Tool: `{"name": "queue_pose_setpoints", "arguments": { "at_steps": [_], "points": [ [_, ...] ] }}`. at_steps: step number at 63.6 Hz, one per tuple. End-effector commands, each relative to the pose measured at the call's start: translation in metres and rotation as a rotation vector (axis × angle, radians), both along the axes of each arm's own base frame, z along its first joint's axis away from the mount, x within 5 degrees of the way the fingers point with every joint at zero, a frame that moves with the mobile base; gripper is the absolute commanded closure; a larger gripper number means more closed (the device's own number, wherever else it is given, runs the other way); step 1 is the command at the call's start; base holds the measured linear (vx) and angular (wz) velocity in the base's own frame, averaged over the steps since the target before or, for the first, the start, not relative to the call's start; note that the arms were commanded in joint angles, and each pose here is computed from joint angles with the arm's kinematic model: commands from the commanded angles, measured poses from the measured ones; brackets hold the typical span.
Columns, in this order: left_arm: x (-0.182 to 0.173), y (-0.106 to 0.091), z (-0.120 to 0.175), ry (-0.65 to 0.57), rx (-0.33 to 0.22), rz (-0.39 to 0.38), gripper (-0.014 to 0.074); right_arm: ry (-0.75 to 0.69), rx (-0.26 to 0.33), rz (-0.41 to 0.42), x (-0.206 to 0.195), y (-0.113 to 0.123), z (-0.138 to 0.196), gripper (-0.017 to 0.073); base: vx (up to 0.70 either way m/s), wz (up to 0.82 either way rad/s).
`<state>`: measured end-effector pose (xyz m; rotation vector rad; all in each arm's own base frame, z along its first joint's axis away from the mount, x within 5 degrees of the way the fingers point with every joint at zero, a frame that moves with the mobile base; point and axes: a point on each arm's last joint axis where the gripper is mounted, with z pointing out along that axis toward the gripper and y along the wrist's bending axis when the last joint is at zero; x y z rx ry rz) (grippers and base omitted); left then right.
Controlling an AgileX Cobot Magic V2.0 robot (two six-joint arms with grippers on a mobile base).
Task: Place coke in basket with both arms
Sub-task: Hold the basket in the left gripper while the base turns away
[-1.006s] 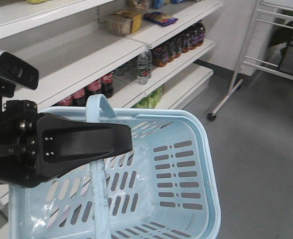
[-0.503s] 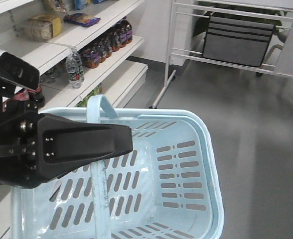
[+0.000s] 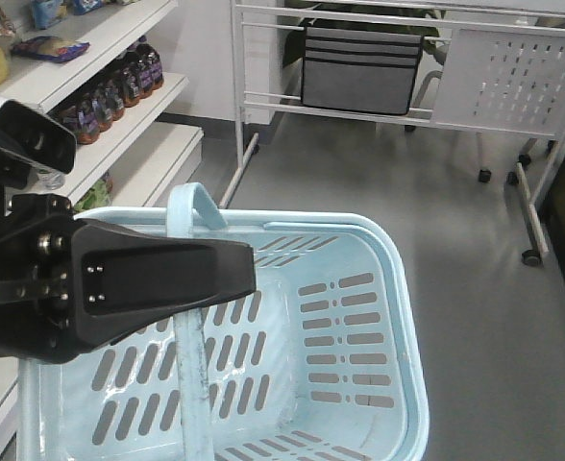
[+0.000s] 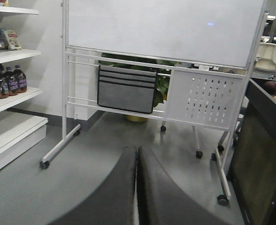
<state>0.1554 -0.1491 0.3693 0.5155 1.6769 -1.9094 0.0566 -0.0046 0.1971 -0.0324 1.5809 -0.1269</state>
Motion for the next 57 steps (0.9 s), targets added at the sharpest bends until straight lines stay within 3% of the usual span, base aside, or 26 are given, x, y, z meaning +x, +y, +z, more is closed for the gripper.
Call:
{"name": "queue_pose_setpoints", "arguments": {
  "at_steps": [1, 57],
  "points": [
    [-0.0124, 0.0038, 0.0245, -0.049, -0.137, -0.085, 0.0599, -0.067, -0.02, 0.024, -0.0007, 0.0023, 0.0041, 0.0564, 0.02, -0.31],
    [-0.0124, 0.0038, 0.0245, -0.049, -0.137, -0.085, 0.0599, -0.067, -0.02, 0.024, -0.0007, 0.0023, 0.0041, 0.0564, 0.08, -0.37]
  ]
}}
